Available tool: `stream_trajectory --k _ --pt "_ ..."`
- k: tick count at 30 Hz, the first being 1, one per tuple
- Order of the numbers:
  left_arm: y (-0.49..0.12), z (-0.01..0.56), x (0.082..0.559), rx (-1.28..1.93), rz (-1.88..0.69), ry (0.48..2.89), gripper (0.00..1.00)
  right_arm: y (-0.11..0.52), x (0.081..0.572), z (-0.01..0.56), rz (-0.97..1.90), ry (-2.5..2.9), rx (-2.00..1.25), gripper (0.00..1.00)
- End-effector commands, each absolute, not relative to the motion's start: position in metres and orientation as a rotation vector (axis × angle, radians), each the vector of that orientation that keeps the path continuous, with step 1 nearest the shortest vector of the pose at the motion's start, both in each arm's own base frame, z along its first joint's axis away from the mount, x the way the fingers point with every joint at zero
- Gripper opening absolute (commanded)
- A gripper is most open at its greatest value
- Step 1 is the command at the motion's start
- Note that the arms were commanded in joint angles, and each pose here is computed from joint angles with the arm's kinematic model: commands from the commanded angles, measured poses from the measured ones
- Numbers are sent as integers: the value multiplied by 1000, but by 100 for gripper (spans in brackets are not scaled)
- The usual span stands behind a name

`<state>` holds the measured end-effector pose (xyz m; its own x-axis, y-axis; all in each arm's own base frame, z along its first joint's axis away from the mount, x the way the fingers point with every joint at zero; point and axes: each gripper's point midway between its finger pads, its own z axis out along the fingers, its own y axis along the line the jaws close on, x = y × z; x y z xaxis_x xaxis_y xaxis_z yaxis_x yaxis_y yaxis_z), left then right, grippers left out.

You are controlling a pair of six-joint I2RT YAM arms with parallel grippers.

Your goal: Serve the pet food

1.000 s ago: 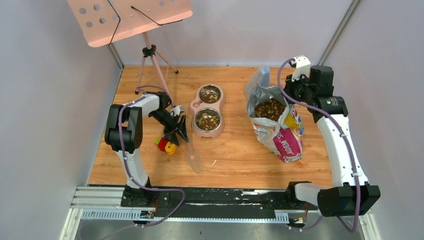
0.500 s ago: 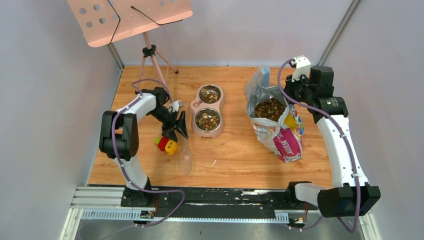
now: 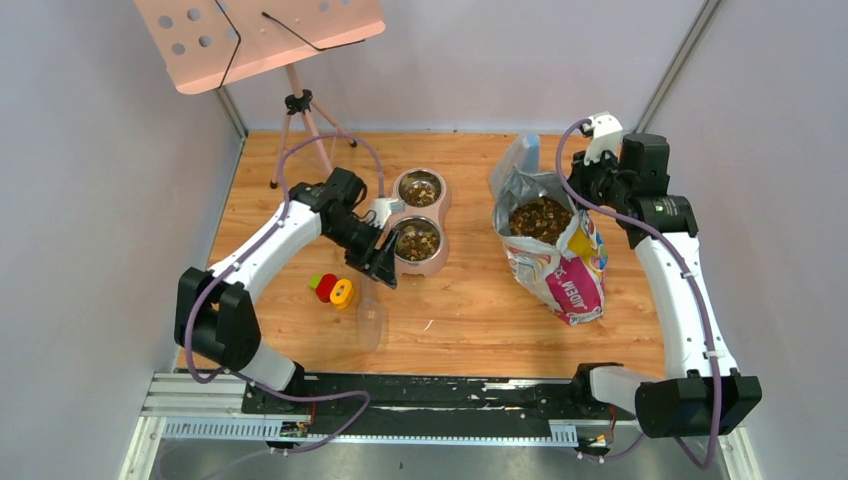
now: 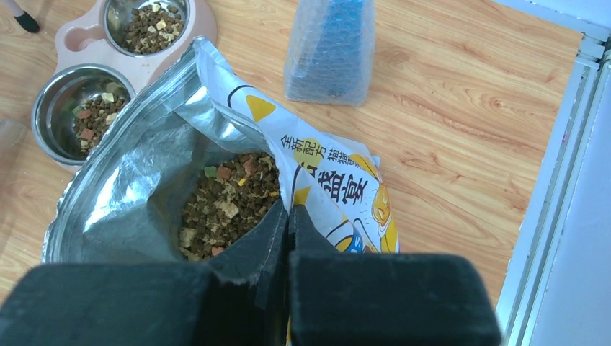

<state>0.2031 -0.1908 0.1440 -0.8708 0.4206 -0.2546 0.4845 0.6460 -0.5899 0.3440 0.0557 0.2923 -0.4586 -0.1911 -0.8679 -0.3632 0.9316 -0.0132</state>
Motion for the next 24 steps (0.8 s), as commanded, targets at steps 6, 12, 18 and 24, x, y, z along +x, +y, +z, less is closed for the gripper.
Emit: stream_trajectory --k 6,12,18,24 --pt "-296 337 303 899 -985 1667 73 59 332 315 232 1997 -411 0" --pt "-359 330 352 862 -1105 1755 68 58 329 320 221 1984 -411 0" --pt "-406 337 367 907 -1170 1636 67 62 326 319 247 1983 -417 0" --pt "-442 323 365 939 -1229 1670 67 62 327 322 246 1979 -418 0"
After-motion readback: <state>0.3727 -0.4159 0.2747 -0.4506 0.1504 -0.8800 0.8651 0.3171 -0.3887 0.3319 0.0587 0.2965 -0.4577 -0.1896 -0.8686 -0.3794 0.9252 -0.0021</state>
